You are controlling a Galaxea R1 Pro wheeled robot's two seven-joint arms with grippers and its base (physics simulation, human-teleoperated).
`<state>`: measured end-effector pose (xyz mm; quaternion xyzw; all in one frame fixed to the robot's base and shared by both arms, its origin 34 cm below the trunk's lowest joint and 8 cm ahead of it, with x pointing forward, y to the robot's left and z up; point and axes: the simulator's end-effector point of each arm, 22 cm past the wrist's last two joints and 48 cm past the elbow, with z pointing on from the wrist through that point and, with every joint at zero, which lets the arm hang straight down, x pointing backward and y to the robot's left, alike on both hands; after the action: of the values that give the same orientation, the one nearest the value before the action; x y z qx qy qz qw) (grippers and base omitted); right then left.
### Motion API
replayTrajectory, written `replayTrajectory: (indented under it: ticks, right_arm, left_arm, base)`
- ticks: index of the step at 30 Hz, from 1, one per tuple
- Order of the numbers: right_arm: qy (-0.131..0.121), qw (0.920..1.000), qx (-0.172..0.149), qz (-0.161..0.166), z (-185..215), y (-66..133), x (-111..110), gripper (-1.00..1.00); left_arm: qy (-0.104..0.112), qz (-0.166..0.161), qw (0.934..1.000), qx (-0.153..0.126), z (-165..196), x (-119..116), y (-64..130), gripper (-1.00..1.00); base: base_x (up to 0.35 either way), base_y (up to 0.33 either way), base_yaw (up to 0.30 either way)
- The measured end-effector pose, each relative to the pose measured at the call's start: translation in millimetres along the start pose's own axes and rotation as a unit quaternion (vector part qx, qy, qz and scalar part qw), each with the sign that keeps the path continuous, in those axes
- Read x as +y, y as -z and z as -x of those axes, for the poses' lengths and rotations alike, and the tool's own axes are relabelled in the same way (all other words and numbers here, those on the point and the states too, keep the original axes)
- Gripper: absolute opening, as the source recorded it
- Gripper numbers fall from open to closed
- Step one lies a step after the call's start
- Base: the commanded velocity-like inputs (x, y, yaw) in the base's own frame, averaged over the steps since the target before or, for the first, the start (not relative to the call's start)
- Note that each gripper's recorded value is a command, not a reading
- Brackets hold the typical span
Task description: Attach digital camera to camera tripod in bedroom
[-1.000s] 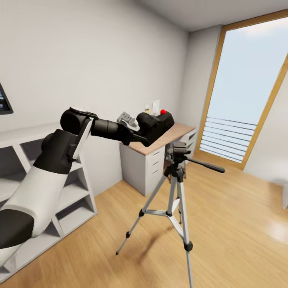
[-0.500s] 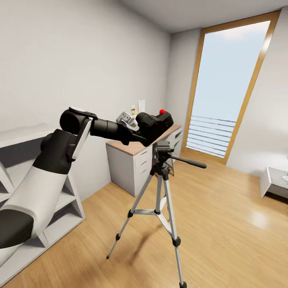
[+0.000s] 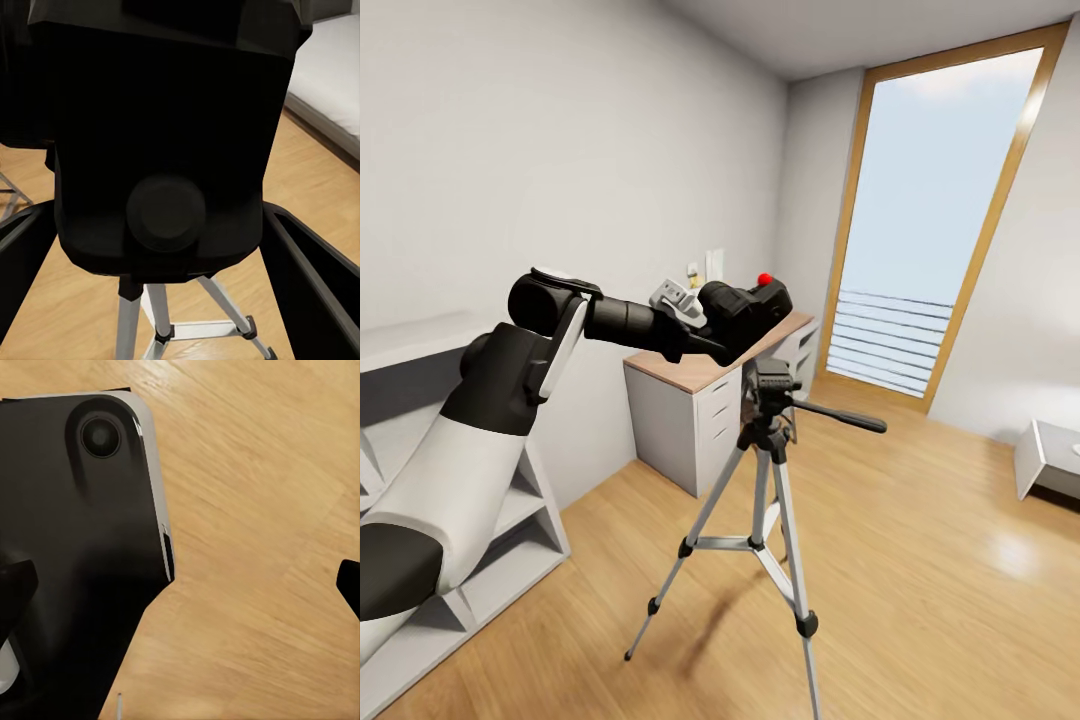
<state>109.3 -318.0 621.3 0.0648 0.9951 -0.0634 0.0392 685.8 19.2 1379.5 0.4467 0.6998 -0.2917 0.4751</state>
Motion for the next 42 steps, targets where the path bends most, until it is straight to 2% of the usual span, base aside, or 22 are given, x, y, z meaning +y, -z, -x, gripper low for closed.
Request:
replayTrajectory:
  ticks: [22, 23, 26, 30, 37, 40, 42]
  right_arm:
    - [0.001, 1.0000, 0.000, 0.000, 0.0, 0.0, 0.0, 1.00]
    - [0.001, 1.0000, 0.000, 0.000, 0.0, 0.0, 0.0, 1.00]
    - [0.001, 1.0000, 0.000, 0.000, 0.5, -0.1, 0.1, 1.00]
    - [0.001, 1.0000, -0.001, 0.000, 0.7, -0.1, 0.1, 1.00]
    - [0.001, 1.0000, -0.001, 0.000, 0.8, -0.1, 0.1, 1.00]
    - [0.000, 1.0000, -0.002, 0.000, 1.7, -0.2, 0.1, 1.00]
    - [0.000, 1.0000, -0.005, 0.000, 3.7, -0.3, 0.2, 1.00]
  left_arm:
    - [-0.010, 0.000, 0.9999, -0.006, 5.4, -4.5, 1.7, -1.00]
    - [-0.005, 0.001, 1.0000, -0.004, 3.4, -1.6, 1.2, -1.00]
    - [0.035, 0.004, 0.9993, 0.013, -14.6, 18.1, -6.1, -1.00]
    - [0.056, 0.001, 0.9982, 0.020, -21.5, 24.1, -11.7, -1.00]
    - [0.065, 0.008, 0.9976, 0.022, -9.9, 36.5, -9.1, -1.00]
    - [0.083, 0.016, 0.9959, 0.032, -9.6, 52.0, -7.7, -1.00]
    - [0.082, 0.011, 0.9962, 0.029, -6.4, 48.5, -7.1, -1.00]
  base:
    - [0.001, 0.000, -0.013]
    - [0.000, 0.000, -0.041]
    - [0.000, 0.000, -0.019]
    - [0.000, 0.000, -0.007]
    - [0.000, 0.000, -0.001]
    - [0.000, 0.000, 0.000]
    - [0.000, 0.000, 0.000]
